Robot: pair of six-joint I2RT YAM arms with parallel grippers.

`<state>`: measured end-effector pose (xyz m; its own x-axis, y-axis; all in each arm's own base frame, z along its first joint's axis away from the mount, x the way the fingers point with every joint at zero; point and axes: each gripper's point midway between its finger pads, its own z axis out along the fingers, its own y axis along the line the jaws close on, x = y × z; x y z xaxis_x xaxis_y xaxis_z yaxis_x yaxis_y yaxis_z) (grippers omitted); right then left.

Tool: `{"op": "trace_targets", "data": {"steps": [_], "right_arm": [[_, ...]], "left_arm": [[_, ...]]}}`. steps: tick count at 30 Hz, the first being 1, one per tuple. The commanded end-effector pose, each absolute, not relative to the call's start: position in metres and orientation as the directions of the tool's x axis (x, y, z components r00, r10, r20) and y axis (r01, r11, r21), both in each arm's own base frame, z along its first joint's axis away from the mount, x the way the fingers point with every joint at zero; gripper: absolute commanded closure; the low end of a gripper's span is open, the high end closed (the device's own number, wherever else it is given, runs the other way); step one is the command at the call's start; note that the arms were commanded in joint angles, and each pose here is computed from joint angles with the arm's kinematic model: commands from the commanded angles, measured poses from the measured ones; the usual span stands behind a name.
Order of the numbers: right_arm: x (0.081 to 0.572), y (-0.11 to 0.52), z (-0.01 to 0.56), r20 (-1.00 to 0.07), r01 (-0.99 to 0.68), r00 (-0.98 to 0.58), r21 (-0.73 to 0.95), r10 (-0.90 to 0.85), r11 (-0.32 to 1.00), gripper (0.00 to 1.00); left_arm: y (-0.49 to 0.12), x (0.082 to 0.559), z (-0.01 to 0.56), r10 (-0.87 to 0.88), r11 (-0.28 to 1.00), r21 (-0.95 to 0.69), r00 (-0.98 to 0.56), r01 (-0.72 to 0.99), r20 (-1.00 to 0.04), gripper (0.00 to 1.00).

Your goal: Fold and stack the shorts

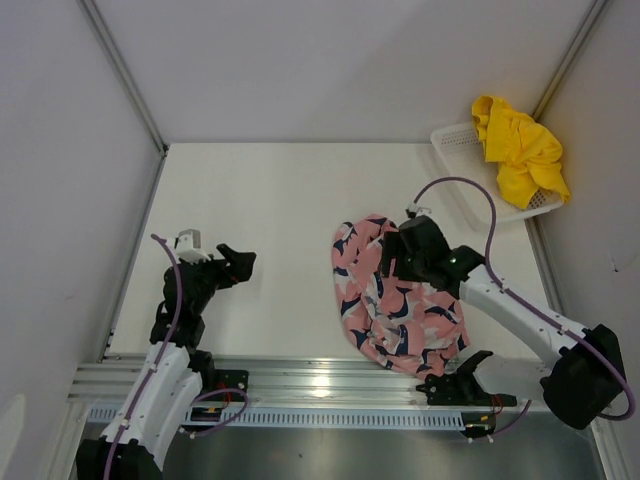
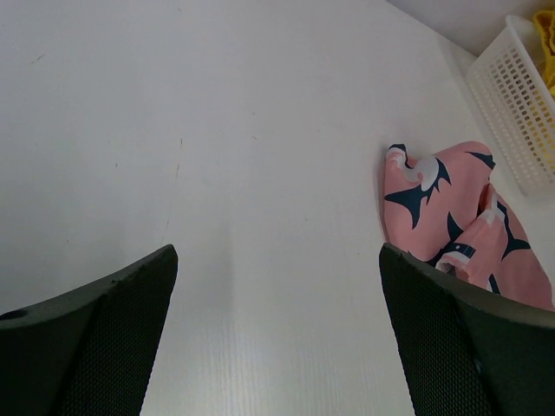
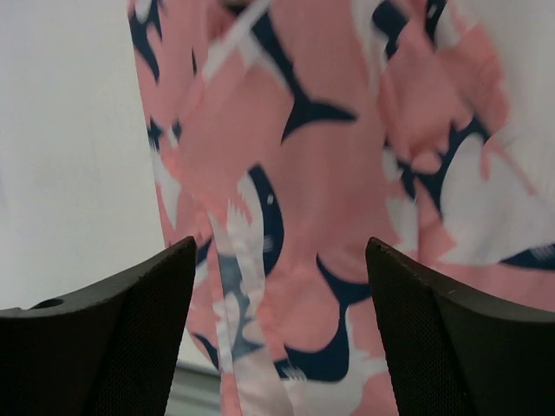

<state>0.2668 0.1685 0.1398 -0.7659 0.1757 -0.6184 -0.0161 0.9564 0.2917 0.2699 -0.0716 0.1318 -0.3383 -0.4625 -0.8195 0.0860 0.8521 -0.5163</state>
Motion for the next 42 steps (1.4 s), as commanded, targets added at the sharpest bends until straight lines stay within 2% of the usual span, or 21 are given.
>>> {"op": "trace_targets", "data": {"steps": [1, 3, 12, 17, 22, 25, 26, 27, 28, 29, 31, 34, 35, 38, 39, 40, 42], "right_arm": [[0.238, 0.172, 0.14, -0.618, -0.013, -0.772, 0.245, 0.146, 0.969, 0.18], [0.222, 0.175, 0.137, -0.623, -0.041, -0.778, 0.17, 0.075, 0.985, 0.18], [0.162, 0.214, 0.138, -0.554, -0.243, -0.816, 0.068, -0.166, 0.968, 0.19], [0.14, 0.207, 0.113, -0.439, -0.291, -0.841, -0.124, -0.316, 0.949, 0.21], [0.129, 0.216, 0.095, -0.364, -0.356, -0.844, -0.169, -0.393, 0.919, 0.25], [0.135, 0.211, 0.08, -0.316, -0.36, -0.845, -0.259, -0.431, 0.896, 0.36], [0.139, 0.216, 0.077, -0.317, -0.366, -0.842, -0.257, -0.436, 0.895, 0.51], [0.146, 0.217, 0.074, -0.321, -0.368, -0.832, -0.291, -0.453, 0.883, 0.71], [0.154, 0.22, 0.076, -0.343, -0.357, -0.824, -0.302, -0.45, 0.884, 0.92], [0.168, 0.228, 0.084, -0.388, -0.327, -0.82, -0.286, -0.421, 0.901, 1.0], [0.195, 0.242, 0.1, -0.467, -0.311, -0.784, -0.274, -0.408, 0.91, 1.0], [0.239, 0.285, 0.154, -0.598, -0.324, -0.721, -0.155, -0.35, 0.933, 1.0], [0.256, 0.314, 0.201, -0.686, -0.371, -0.65, -0.09, -0.328, 0.924, 1.0], [0.267, 0.375, 0.255, -0.77, -0.558, -0.541, 0.028, -0.338, 0.829, 1.0], [0.279, 0.388, 0.289, -0.816, -0.586, -0.504, 0.082, -0.284, 0.806, 1.0], [0.281, 0.399, 0.3, -0.824, -0.627, -0.496, 0.123, -0.272, 0.769, 1.0], [0.326, 0.386, 0.31, -0.835, -0.569, -0.509, 0.141, -0.212, 0.81, 1.0]], "left_arm": [[-0.078, 0.275, 0.161, -0.478, 0.834, -0.53, -0.281, 0.153, -0.832, 0.01], [-0.077, 0.275, 0.161, -0.478, 0.834, -0.53, -0.282, 0.15, -0.832, 0.01], [-0.079, 0.275, 0.161, -0.473, 0.835, -0.527, -0.284, 0.157, -0.834, 0.01], [-0.08, 0.275, 0.161, -0.473, 0.833, -0.529, -0.288, 0.161, -0.833, 0.01], [-0.08, 0.275, 0.161, -0.471, 0.835, -0.526, -0.287, 0.16, -0.834, 0.01], [-0.08, 0.274, 0.161, -0.47, 0.834, -0.527, -0.29, 0.162, -0.834, 0.01], [-0.08, 0.274, 0.161, -0.47, 0.834, -0.527, -0.29, 0.162, -0.834, 0.01], [-0.08, 0.274, 0.161, -0.47, 0.835, -0.527, -0.29, 0.162, -0.834, 0.01], [-0.081, 0.274, 0.16, -0.469, 0.834, -0.527, -0.293, 0.164, -0.833, 0.01], [-0.081, 0.274, 0.16, -0.469, 0.834, -0.527, -0.293, 0.164, -0.833, 0.01], [-0.081, 0.275, 0.16, -0.469, 0.834, -0.527, -0.294, 0.163, -0.833, 0.01], [-0.08, 0.275, 0.16, -0.469, 0.836, -0.525, -0.293, 0.157, -0.833, 0.01], [-0.08, 0.275, 0.161, -0.468, 0.837, -0.524, -0.29, 0.159, -0.835, 0.01], [-0.079, 0.275, 0.159, -0.466, 0.839, -0.523, -0.293, 0.154, -0.835, 0.01], [-0.078, 0.275, 0.16, -0.467, 0.839, -0.522, -0.289, 0.151, -0.835, 0.01], [-0.078, 0.275, 0.159, -0.466, 0.841, -0.52, -0.291, 0.149, -0.836, 0.01], [-0.076, 0.274, 0.158, -0.465, 0.845, -0.516, -0.287, 0.138, -0.838, 0.01]]}}
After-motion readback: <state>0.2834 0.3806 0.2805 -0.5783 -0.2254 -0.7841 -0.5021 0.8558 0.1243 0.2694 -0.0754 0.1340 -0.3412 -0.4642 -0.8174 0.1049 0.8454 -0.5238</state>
